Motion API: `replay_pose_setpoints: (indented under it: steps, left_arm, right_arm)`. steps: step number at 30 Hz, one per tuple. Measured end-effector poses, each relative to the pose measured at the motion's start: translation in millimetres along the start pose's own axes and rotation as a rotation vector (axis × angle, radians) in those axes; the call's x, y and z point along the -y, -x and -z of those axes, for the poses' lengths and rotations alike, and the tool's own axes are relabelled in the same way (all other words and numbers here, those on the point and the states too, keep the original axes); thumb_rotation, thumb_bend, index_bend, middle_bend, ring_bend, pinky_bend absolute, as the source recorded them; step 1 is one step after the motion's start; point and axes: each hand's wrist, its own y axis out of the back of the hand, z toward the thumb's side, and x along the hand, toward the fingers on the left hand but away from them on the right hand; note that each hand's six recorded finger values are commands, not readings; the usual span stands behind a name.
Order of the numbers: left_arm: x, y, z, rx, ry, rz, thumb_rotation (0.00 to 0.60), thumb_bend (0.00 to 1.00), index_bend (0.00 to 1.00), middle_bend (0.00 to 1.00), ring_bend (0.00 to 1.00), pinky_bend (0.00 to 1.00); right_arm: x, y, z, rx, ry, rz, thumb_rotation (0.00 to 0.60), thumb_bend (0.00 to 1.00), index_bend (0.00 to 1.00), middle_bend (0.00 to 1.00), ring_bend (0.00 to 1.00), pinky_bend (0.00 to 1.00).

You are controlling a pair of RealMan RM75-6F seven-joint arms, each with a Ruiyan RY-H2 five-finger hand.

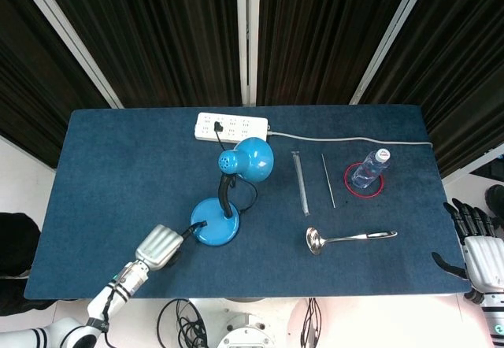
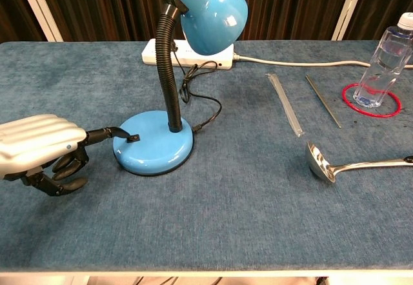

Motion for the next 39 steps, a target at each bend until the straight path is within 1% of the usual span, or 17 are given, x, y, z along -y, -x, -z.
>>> replay_pose_setpoints:
  steps: [8,18,19,21,24,26,29,31,33,34,35,36,38,39]
  left_arm:
    - [3.3,-1.3,0.9,-0.007,0.001,0.011,0.6,0.43,0.07,0.77,0.66,0.68]
    - [3.7,1.4,4.1,-0.027,0.003,0.02,0.6,0.43,0.2,0.77,0.66,0.68]
    - [3.2,1.6,4.2,-0.028,0.004,0.018,0.6,0.43,0.2,0.77,0.66,0.68]
    - [1.8,1.7,4.4,-0.029,0.005,0.01,0.6,0.43,0.17,0.77,0.66,0.68]
    - [-4.4,2.9,5.3,-0.034,0.01,-0.019,0.6,0.43,0.11,0.76,0.66,0.68]
    - [-10.2,4.6,6.6,-0.039,0.014,-0.049,0.6,0.43,0.09,0.76,0.66,0.68]
    - [-23.0,10.0,10.2,-0.052,0.02,-0.118,0.6,0.42,0.08,0.74,0.65,0.67]
    - [-33.3,16.7,15.1,-0.069,0.03,-0.182,0.6,0.38,0.08,0.7,0.62,0.65]
    - [-44.0,26.9,23.3,-0.097,0.048,-0.256,0.6,0.28,0.08,0.62,0.55,0.6]
    - [-48.6,32.3,28.1,-0.113,0.056,-0.291,0.6,0.21,0.08,0.56,0.48,0.57]
    - [-53.1,38.5,33.7,-0.132,0.063,-0.326,0.6,0.13,0.08,0.47,0.38,0.5]
    - [-58.4,48.2,42.8,-0.163,0.072,-0.371,0.6,0.1,0.08,0.41,0.31,0.45]
    - [-63.5,66.4,58.9,-0.219,0.087,-0.428,0.6,0.05,0.08,0.21,0.1,0.26]
    - [-64.6,78.9,68.9,-0.254,0.102,-0.451,0.6,0.04,0.07,0.12,0.03,0.15]
  right_arm:
    - [1.8,0.3,2.3,0.007,0.002,-0.008,0.6,0.15,0.0,0.0,0.0,0.0]
    - [3.4,0.4,3.0,0.007,0.003,-0.01,0.6,0.15,0.0,0.0,0.0,0.0]
    - [3.4,0.4,2.9,0.007,0.003,-0.01,0.6,0.15,0.0,0.0,0.0,0.0]
    - [3.2,0.4,2.9,0.008,0.003,-0.008,0.6,0.15,0.0,0.0,0.0,0.0]
    - [2.1,0.4,2.7,0.008,0.003,-0.006,0.6,0.15,0.0,0.0,0.0,0.0]
    - [1.3,0.5,2.2,0.006,0.002,-0.004,0.6,0.15,0.0,0.0,0.0,0.0]
    - [0.3,0.8,0.6,0.003,0.002,-0.002,0.6,0.15,0.0,0.0,0.0,0.0]
    - [0.3,0.7,-1.3,-0.001,0.003,-0.002,0.6,0.15,0.0,0.0,0.0,0.0]
    - [0.4,0.4,-3.4,-0.005,0.003,-0.004,0.6,0.15,0.0,0.0,0.0,0.0]
    - [0.4,0.3,-4.1,-0.007,0.002,-0.004,0.6,0.15,0.0,0.0,0.0,0.0]
    - [0.3,0.1,-4.7,-0.009,0.001,-0.004,0.6,0.15,0.0,0.0,0.0,0.0]
    - [0.0,0.0,-5.4,-0.01,-0.001,-0.002,0.6,0.15,0.0,0.0,0.0,0.0]
    - [-0.3,-0.1,-6.0,-0.012,-0.003,-0.001,0.6,0.15,0.0,0.0,0.0,0.0]
    - [-0.5,-0.1,-6.5,-0.013,-0.004,0.0,0.6,0.15,0.0,0.0,0.0,0.0]
